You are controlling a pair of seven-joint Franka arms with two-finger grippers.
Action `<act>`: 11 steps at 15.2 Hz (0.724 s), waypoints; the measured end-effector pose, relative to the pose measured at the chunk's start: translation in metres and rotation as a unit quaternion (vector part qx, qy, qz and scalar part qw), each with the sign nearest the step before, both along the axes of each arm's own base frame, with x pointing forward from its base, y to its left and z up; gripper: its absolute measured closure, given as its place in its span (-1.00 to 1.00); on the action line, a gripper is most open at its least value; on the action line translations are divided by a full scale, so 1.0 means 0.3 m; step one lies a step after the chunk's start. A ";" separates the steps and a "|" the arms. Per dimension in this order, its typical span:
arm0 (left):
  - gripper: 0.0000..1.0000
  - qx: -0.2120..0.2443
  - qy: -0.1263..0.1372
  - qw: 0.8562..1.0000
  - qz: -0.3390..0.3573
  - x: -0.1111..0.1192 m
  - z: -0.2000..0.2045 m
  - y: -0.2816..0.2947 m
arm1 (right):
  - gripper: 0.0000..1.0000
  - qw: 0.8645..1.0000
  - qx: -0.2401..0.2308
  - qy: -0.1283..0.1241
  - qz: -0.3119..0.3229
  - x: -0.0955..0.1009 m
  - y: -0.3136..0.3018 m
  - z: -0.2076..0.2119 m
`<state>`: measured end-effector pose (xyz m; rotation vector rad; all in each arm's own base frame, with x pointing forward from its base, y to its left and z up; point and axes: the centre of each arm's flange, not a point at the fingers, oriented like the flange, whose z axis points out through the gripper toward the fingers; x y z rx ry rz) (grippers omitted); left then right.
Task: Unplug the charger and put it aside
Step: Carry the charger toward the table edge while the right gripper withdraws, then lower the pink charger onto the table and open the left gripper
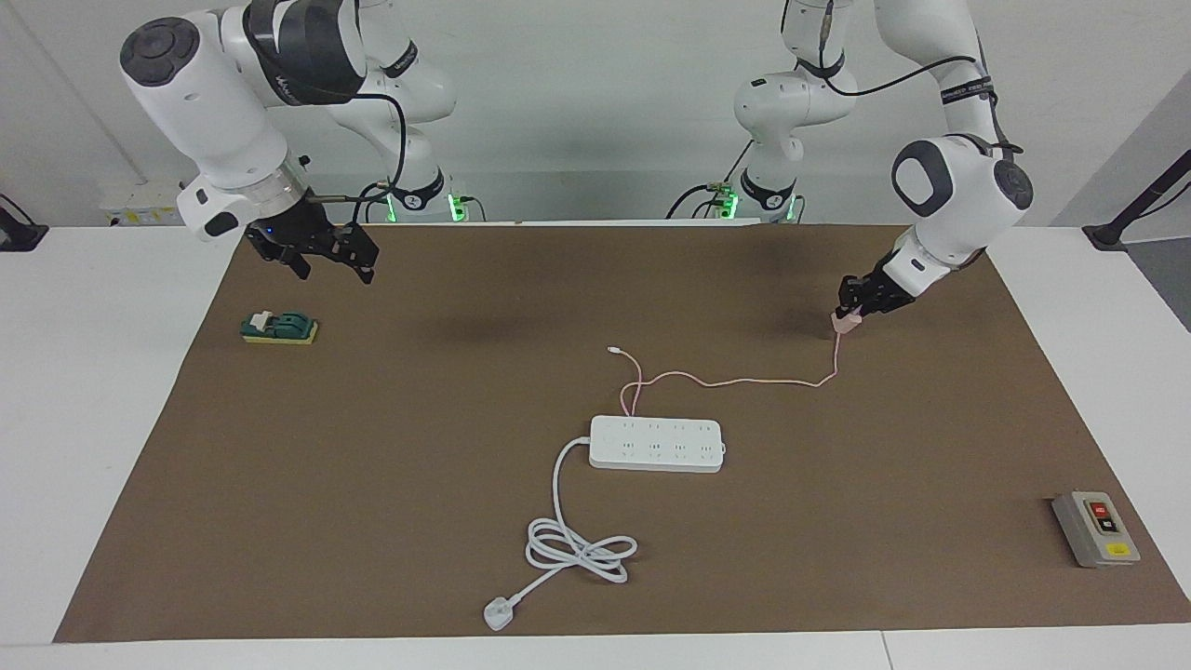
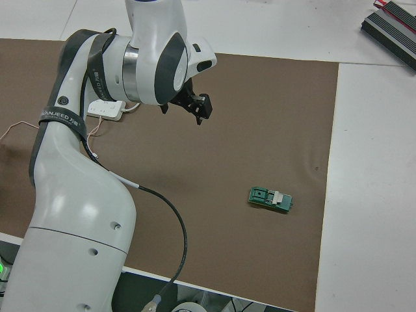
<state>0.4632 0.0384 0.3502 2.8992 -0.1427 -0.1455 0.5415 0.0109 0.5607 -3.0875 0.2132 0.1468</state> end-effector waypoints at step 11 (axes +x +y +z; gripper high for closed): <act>0.37 0.003 -0.005 1.000 0.000 -0.019 -0.037 0.009 | -1.00 0.993 -0.039 0.018 0.110 0.059 -0.116 -0.113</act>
